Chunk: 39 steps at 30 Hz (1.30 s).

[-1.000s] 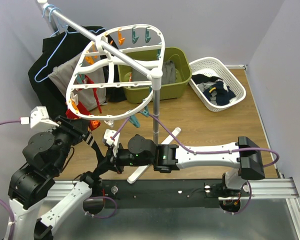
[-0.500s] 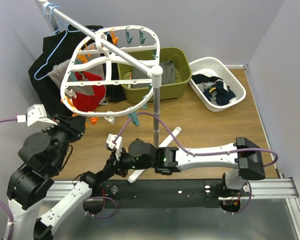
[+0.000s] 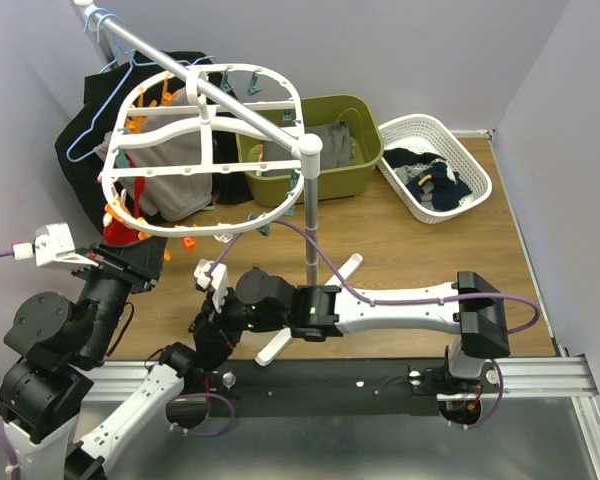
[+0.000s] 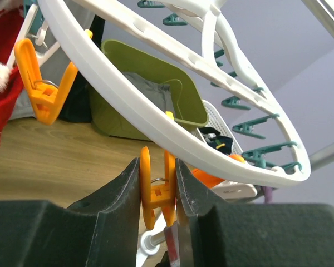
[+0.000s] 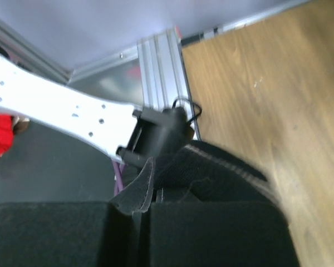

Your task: Remove the socks clipped to the hanger

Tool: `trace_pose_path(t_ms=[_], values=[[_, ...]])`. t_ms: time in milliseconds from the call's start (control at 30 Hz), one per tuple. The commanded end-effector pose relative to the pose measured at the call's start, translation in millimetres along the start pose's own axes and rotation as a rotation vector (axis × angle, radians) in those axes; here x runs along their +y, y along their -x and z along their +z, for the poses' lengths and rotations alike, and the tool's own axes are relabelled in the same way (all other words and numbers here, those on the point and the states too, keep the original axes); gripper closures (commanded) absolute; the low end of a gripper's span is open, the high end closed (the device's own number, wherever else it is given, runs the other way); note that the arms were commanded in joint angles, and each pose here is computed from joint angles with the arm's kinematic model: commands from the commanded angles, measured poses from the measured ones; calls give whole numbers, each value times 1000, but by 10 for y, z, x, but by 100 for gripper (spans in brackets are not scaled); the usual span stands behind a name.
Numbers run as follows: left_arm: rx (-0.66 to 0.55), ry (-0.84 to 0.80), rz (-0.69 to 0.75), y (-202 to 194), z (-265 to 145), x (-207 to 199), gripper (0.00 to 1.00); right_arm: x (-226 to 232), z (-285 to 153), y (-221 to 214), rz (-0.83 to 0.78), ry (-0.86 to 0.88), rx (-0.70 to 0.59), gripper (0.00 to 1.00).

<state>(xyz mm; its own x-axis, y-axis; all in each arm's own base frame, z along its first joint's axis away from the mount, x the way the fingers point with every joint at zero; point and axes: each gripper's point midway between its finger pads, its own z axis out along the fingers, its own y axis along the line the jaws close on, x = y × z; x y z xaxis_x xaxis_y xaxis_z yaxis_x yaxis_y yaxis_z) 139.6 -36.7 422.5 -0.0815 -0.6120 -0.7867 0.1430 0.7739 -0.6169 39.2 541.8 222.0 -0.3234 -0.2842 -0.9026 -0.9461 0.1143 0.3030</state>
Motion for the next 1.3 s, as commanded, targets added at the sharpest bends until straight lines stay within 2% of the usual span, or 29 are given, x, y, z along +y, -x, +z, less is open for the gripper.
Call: trace_pose_path(t_ms=[0,333,533,700,933,1267], values=[[22,-67,-5,-51,-24,-104,100,-49,14,312,-49,-14,-32,99],[11,-75,17,-1,-59,-113,100,-324,-145,428,-90,-136,-37,99],[10,-92,26,17,-91,-140,100,-238,-284,468,-194,-74,-1,99],[-40,-119,37,206,-201,-206,100,-267,-403,390,-255,-78,42,99],[-109,-106,60,429,-244,-223,100,-375,-413,199,-313,-102,150,99],[-86,-120,68,378,-265,-230,100,-394,-303,365,-334,-114,132,99]])
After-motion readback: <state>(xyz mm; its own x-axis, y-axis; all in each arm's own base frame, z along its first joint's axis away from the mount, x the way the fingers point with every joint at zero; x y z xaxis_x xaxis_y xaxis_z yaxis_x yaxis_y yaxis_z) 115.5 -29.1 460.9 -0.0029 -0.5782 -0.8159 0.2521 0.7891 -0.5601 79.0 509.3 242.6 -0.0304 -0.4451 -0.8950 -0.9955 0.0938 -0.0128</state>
